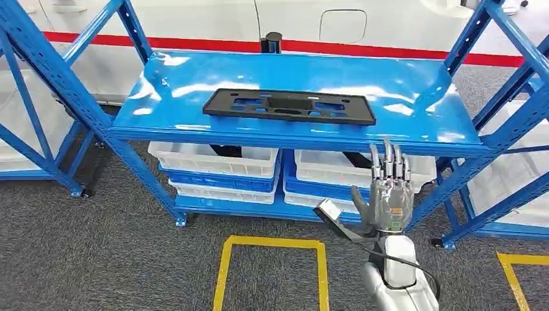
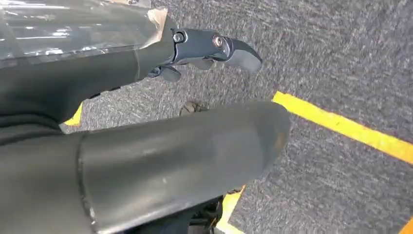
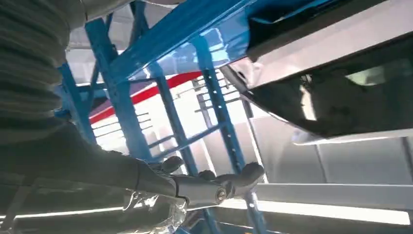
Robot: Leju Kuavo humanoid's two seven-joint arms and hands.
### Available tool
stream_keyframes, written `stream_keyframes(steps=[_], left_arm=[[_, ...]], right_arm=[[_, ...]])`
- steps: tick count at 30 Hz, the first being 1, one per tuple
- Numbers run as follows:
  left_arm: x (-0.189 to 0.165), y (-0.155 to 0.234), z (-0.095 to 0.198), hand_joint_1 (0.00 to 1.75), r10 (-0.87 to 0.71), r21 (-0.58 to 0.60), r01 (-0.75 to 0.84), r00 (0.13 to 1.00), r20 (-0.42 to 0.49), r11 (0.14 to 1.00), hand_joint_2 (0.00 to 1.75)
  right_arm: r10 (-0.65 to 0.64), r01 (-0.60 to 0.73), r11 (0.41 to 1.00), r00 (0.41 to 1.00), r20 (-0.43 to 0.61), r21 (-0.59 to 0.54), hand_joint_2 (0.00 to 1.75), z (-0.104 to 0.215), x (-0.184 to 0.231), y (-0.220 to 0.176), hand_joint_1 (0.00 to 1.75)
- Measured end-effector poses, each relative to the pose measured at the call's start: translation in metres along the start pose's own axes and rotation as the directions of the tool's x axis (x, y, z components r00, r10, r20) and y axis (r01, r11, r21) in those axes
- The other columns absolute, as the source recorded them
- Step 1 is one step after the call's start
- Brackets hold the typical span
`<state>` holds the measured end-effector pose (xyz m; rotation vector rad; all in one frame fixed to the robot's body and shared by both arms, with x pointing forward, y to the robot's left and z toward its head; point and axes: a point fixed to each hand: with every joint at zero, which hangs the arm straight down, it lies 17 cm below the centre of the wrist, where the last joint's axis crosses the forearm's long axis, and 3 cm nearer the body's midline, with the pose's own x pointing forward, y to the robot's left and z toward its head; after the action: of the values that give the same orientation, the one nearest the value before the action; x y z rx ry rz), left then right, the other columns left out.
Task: Take the parts from the cabinet and place them on the table.
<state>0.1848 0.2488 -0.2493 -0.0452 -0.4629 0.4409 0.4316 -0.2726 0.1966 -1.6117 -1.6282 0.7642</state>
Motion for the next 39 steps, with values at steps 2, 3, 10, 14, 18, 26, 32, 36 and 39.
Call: stream_keyframes(steps=[2,3,10,14,18,26,32,36,39], left_arm=[[0.0,0.0,0.0,0.0,-0.002,-0.003,0.002,1.0,0.0,1.0,0.0],[-0.001,0.0,0.0,0.0,-0.003,-0.002,0.003,1.0,-0.002,1.0,0.0],[-0.001,0.004,0.0,0.0,-0.004,0.0,0.004,1.0,-0.002,1.0,0.0],[-0.004,0.005,0.001,0.0,-0.007,0.005,0.007,1.0,-0.008,1.0,0.0],[-0.004,0.007,0.0,0.0,-0.009,0.009,0.009,1.0,-0.007,1.0,0.0],[-0.007,0.007,0.001,0.0,-0.022,0.011,0.022,1.0,-0.015,1.0,0.0],[-0.007,0.009,0.001,0.0,-0.028,0.01,0.028,0.999,-0.018,1.0,0.0],[-0.008,0.01,0.001,0.0,-0.028,0.012,0.029,0.999,-0.021,1.0,0.0],[-0.007,0.011,0.001,0.0,-0.029,0.013,0.029,0.999,-0.02,0.999,0.0]], right_arm=[[0.006,-0.005,1.0,1.0,-0.029,0.005,1.75,0.0,-0.006,0.001,0.0],[0.007,-0.007,1.0,1.0,-0.029,0.008,1.75,0.0,-0.006,0.001,0.0],[0.013,-0.012,1.0,0.999,-0.045,0.018,1.75,-0.002,-0.008,0.003,0.0],[0.023,-0.019,0.999,0.992,-0.123,0.029,1.75,-0.004,-0.022,0.005,0.0],[0.034,-0.03,0.999,0.99,-0.138,0.035,1.75,-0.004,-0.029,0.006,0.0],[0.053,-0.046,0.998,0.987,-0.154,0.049,1.75,-0.002,-0.038,0.01,0.0],[0.062,-0.055,0.997,0.985,-0.158,0.05,1.75,-0.002,-0.042,0.009,0.0],[0.064,-0.056,0.997,0.985,-0.157,0.052,1.75,-0.001,-0.042,0.01,0.0],[0.064,-0.057,0.997,0.986,-0.157,0.052,1.75,-0.001,-0.043,0.01,0.0]])
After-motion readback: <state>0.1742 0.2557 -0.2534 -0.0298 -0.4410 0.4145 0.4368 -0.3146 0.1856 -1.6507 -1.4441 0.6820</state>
